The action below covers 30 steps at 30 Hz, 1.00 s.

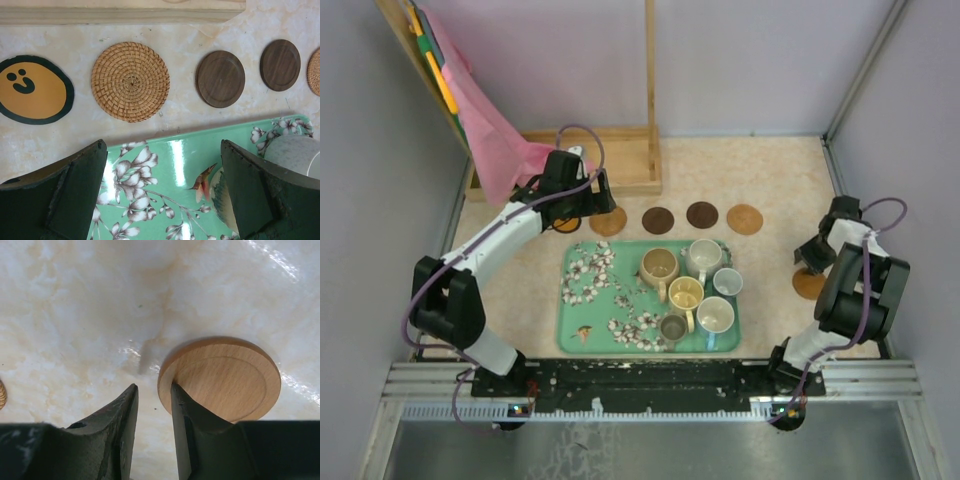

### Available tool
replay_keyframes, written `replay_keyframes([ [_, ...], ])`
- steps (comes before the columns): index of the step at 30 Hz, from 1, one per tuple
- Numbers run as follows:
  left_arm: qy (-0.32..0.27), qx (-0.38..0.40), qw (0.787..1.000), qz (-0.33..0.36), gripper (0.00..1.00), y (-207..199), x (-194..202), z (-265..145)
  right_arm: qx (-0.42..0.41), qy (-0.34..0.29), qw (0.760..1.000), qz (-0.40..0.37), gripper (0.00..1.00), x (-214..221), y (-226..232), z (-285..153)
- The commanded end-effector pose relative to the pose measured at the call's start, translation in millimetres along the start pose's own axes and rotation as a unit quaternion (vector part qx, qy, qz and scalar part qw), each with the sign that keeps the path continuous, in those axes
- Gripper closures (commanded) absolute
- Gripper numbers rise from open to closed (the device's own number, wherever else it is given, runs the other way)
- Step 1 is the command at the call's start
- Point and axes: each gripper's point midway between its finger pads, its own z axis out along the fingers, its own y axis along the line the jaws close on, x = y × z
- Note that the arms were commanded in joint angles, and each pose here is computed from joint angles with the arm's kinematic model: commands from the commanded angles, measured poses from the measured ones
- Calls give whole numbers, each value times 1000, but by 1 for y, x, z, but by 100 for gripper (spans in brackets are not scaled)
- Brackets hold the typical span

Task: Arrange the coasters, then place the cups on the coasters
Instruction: Move the coaster to the center of the board.

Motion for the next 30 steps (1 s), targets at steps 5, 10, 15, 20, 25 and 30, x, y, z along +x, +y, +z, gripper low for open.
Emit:
replay_keyframes([
  [5, -9, 3, 1000, 2, 0, -6, -10, 1, -58, -58, 996, -38, 65, -37, 52, -22],
  [10, -11, 3, 1000, 2, 0, -5, -8, -1, -76, -65, 994, -49, 65, -44, 61, -30],
  [15, -16, 7, 1000, 0, 0, -4, -7, -4, -40, -91, 993, -63, 65, -47, 45, -48],
  [20, -17, 13, 1000, -4, 0, -5, -3, -3, 3, -106, 992, -71, 64, -37, 16, -59],
  [25, -12, 19, 1000, -4, 0, -6, 1, -1, 28, -93, 993, -64, 65, -24, -2, -52],
  [30, -16, 26, 1000, -1, 0, -10, -3, -4, 50, -78, 994, -61, 65, -10, -17, -35],
])
